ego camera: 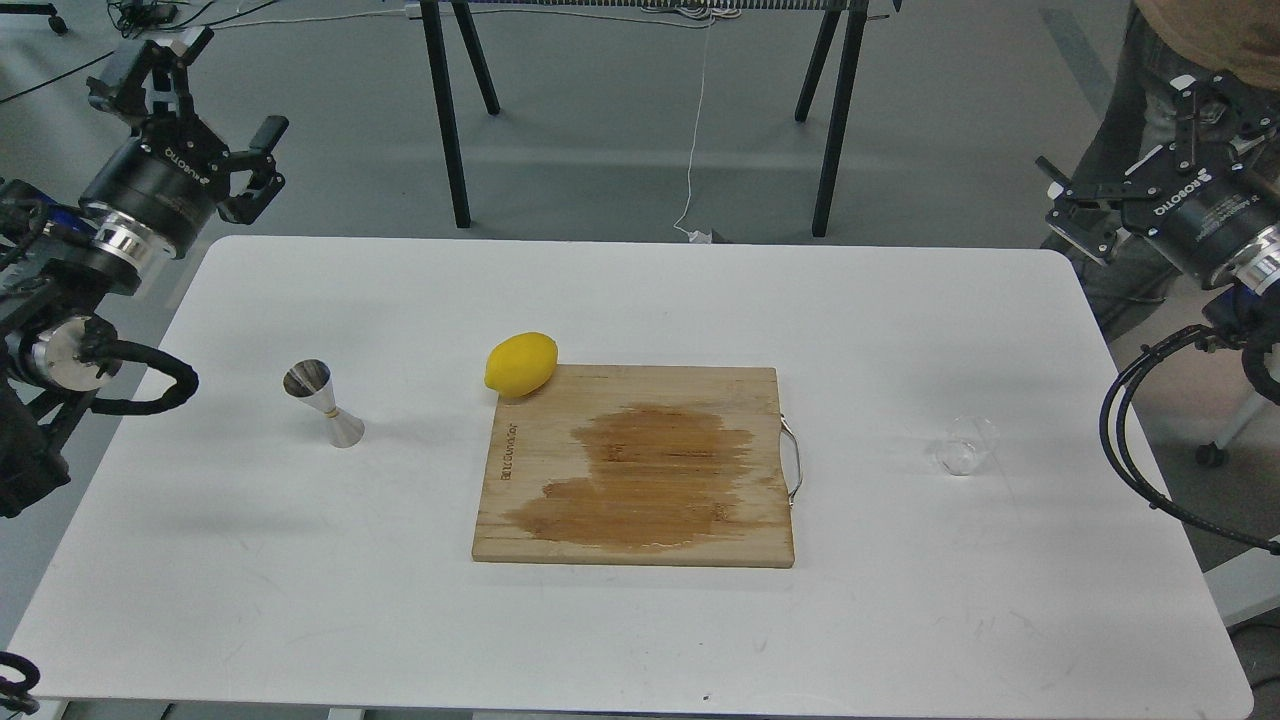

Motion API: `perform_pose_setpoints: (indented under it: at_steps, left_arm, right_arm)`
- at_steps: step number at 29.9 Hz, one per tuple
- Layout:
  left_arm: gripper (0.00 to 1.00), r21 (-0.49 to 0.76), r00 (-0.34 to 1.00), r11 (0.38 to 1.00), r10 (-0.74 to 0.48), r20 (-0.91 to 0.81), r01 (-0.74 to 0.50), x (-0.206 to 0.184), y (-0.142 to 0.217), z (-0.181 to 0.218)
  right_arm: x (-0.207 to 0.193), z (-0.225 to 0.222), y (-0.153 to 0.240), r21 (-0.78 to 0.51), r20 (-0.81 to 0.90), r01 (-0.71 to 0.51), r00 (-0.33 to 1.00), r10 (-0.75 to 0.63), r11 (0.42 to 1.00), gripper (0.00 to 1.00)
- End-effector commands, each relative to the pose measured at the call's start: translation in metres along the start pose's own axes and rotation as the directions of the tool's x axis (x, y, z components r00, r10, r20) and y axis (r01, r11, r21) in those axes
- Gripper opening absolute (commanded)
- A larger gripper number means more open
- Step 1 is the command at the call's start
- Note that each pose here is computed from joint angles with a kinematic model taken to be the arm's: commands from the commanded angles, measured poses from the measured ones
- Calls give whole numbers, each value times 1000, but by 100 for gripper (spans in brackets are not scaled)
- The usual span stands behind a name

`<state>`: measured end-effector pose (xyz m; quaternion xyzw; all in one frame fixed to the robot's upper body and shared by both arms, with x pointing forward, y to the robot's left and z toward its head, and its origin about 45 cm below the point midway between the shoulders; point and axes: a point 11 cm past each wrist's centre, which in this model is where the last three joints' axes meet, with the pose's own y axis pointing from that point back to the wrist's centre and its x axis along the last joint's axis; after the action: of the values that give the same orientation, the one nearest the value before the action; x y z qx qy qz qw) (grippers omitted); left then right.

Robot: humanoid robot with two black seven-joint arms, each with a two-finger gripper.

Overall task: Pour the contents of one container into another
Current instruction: 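Lower the left gripper from its raised pose toward the metal jigger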

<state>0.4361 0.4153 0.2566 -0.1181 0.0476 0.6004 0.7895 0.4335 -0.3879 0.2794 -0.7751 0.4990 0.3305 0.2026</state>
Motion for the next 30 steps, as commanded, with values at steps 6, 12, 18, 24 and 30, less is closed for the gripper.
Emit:
perform_pose_setpoints:
  at_steps: [6,12,18,24,30]
  left_arm:
    - [100,-22,1000,1000,0,8,0,2,-3,11]
    - [100,-1,999,1000,-1,42,1,5,-1,10]
    - [100,71,946,991,-133,295,117,-9,-20,36]
    - [100,253,598,951,-309,739,179,-42,-33,27]
    - [100,87,291,994,-103,951,70,-27,3,27]
  right_arm:
    - [-1,2,-1,-9,-3,1,1000,-1,1000,99]
    - [-4,1,-3,-7,-6,11,1000,-11,1000,99]
    - [-7,-5,-2,8,-8,18,1000,-18,1000,99]
    - [-7,-5,-3,12,-3,22,1000,-22,1000,99]
    - [-7,-3,-3,10,-2,21,1000,-21,1000,99]
